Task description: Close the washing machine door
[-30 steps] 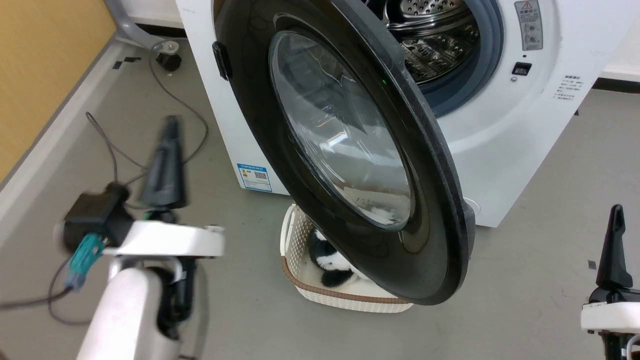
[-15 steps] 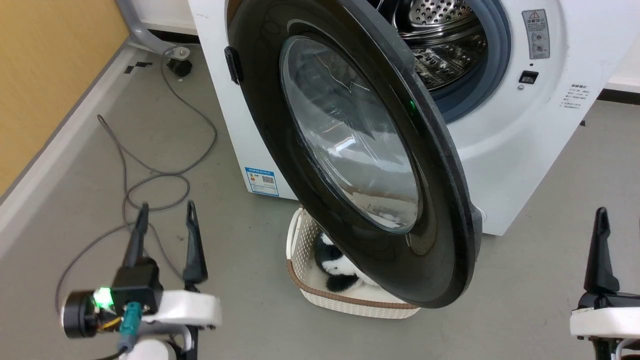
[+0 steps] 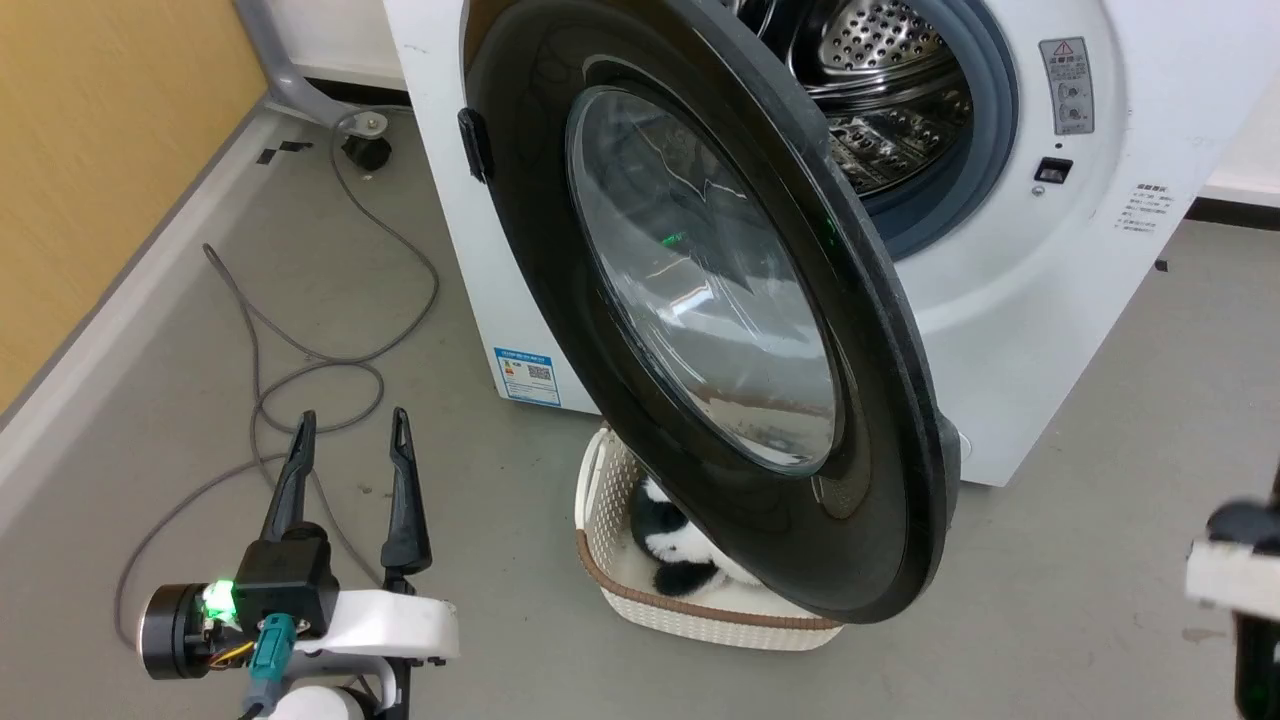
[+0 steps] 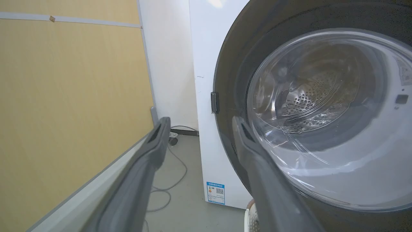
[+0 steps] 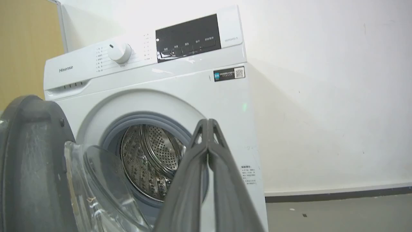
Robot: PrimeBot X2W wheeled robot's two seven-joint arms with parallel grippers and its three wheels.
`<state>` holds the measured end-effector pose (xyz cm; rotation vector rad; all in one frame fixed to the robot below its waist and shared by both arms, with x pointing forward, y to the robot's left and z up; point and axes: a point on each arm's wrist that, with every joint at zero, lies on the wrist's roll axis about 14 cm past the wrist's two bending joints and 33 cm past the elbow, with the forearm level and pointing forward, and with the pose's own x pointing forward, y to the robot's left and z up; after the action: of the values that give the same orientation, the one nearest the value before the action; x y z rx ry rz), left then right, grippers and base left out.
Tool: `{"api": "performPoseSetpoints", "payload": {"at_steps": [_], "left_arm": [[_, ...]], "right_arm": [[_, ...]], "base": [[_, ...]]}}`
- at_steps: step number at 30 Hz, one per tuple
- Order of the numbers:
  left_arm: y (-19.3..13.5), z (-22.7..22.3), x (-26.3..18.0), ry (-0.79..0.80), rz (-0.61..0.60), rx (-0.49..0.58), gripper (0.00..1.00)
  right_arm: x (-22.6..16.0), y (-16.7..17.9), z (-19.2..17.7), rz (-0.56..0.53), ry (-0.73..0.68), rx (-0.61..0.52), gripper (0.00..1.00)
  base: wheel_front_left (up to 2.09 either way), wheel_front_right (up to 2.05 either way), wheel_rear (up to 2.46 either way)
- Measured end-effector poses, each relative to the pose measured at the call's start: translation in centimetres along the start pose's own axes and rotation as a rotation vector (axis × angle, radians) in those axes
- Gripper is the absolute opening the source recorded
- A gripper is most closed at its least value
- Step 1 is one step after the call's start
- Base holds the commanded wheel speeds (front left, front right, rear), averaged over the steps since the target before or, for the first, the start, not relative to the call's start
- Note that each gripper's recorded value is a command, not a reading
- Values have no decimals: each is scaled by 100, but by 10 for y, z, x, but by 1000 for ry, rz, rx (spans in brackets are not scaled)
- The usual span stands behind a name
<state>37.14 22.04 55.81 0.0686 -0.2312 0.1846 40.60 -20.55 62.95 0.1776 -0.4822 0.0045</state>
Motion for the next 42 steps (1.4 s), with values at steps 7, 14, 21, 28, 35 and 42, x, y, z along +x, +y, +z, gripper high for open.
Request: {"api": "performPoseSetpoints", "payload": {"at_steps": [7, 14, 21, 28, 35, 42], "left_arm": [[4, 6, -2, -16, 11, 5, 100], [7, 8, -5, -21, 20, 8, 100], [9, 6, -8, -13, 27, 16, 100], [8, 5, -8, -12, 24, 16, 100], [6, 3, -6, -7, 18, 22, 100], [3, -3, -3, 6, 12, 23, 100]], "right_arm": [[21, 68, 83, 192, -276, 153, 0], [6, 134, 126, 401, -386, 317, 0], [-24, 191, 119, 644, -305, 384, 0], [-72, 236, 58, 871, -45, 367, 0], [-106, 237, -5, 937, 173, 269, 0], [-116, 209, -57, 882, 323, 153, 0]], "base": [[0, 0, 0], [0, 0, 0], [0, 0, 0], [0, 0, 0], [0, 0, 0], [0, 0, 0]]}}
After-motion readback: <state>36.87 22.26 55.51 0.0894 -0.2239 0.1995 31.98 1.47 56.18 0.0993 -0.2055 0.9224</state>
